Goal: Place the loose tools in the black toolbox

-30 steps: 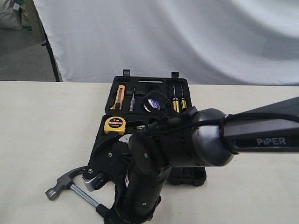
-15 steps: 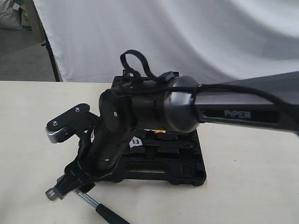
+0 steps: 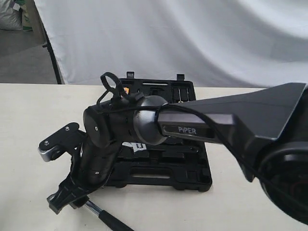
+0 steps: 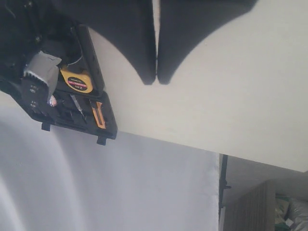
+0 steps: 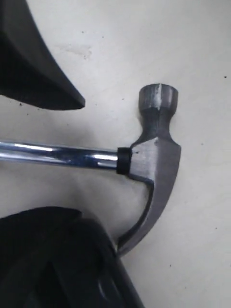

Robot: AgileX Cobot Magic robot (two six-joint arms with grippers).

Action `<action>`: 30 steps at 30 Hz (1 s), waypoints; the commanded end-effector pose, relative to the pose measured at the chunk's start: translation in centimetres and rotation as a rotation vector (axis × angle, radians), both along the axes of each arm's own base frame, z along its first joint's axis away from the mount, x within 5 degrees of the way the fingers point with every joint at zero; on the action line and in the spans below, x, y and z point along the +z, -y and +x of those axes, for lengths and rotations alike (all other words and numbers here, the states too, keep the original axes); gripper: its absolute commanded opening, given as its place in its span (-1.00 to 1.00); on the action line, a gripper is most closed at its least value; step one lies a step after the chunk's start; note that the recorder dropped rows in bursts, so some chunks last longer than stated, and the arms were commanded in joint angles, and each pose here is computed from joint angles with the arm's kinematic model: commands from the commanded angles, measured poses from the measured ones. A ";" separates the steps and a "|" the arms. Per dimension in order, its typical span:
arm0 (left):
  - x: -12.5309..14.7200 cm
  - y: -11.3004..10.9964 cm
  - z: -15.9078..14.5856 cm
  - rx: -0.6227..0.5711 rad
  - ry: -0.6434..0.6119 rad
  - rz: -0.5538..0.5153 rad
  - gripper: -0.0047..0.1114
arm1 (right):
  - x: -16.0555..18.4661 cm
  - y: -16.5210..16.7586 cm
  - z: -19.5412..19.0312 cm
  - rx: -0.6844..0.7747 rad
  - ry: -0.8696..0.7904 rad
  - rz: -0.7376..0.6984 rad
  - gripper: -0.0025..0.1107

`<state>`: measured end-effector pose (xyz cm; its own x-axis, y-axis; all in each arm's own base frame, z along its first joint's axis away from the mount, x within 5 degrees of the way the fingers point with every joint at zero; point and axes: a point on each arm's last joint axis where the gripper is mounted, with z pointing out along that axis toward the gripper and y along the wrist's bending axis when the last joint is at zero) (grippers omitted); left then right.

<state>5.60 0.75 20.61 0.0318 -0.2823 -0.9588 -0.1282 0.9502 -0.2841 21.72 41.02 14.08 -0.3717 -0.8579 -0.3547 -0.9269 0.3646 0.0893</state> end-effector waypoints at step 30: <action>0.2 -0.1 -0.1 0.026 0.013 0.002 -0.91 | -2.2 -0.9 -6.6 0.433 -0.049 -0.207 -0.96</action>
<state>5.60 0.75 20.61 0.0318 -0.2823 -0.9588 -0.1282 0.9502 -0.2841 15.57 42.41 12.49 0.0026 -0.9778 -0.2097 -0.9970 -0.0186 0.0746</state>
